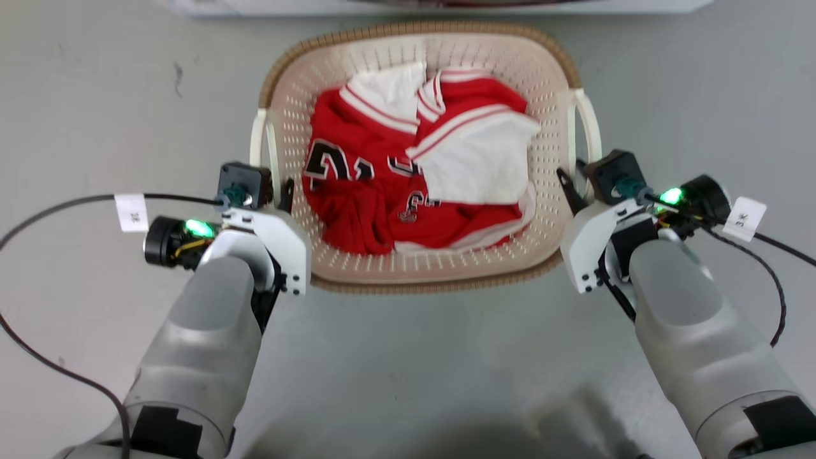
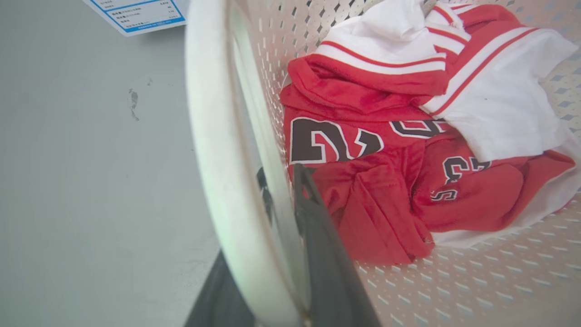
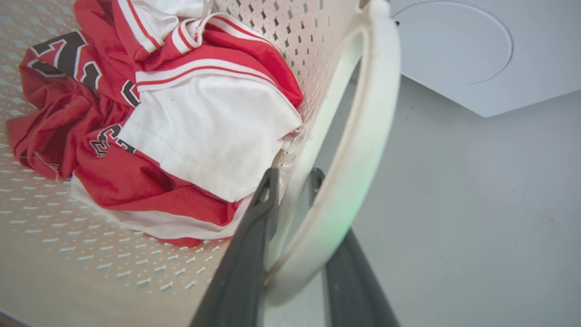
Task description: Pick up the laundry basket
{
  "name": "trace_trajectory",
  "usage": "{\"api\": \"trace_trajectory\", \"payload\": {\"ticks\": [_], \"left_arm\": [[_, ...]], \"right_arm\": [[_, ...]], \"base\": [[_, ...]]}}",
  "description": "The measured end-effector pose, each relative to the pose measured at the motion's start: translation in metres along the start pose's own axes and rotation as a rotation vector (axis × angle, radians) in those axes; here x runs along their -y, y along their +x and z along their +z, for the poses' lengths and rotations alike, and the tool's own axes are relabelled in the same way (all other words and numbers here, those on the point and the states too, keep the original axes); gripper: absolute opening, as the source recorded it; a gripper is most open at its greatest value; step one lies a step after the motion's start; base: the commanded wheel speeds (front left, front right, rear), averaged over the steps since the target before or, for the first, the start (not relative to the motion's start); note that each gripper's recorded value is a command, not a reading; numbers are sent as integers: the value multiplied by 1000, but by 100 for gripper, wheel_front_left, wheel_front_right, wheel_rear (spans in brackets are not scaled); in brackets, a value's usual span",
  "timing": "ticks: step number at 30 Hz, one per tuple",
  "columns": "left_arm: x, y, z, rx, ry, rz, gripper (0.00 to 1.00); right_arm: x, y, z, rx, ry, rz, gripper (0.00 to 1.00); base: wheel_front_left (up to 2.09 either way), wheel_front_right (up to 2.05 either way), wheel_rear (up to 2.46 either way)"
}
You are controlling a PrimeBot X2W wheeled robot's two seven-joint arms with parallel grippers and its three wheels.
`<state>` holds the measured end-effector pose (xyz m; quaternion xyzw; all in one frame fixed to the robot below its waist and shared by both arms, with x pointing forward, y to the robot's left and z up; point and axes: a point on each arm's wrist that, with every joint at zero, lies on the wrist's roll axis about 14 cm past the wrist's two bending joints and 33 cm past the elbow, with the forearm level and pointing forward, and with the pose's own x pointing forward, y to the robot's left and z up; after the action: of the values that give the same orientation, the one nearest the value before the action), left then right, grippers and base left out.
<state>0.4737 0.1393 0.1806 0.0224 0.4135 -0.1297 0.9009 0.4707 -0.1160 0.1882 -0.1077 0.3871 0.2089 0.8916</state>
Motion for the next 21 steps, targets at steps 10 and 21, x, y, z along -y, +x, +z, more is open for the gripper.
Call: {"api": "trace_trajectory", "payload": {"ticks": [10, 21], "left_arm": [[8, -48, 15, -10, -26, 12, 0], [19, -100, 23, -13, -54, 15, 0]], "right_arm": [[-6, -48, 20, 1, -7, -9, 0], [-21, -99, 28, -22, -20, -16, 0]], "base": [[0, 0, 0], [0, 0, 0]]}}
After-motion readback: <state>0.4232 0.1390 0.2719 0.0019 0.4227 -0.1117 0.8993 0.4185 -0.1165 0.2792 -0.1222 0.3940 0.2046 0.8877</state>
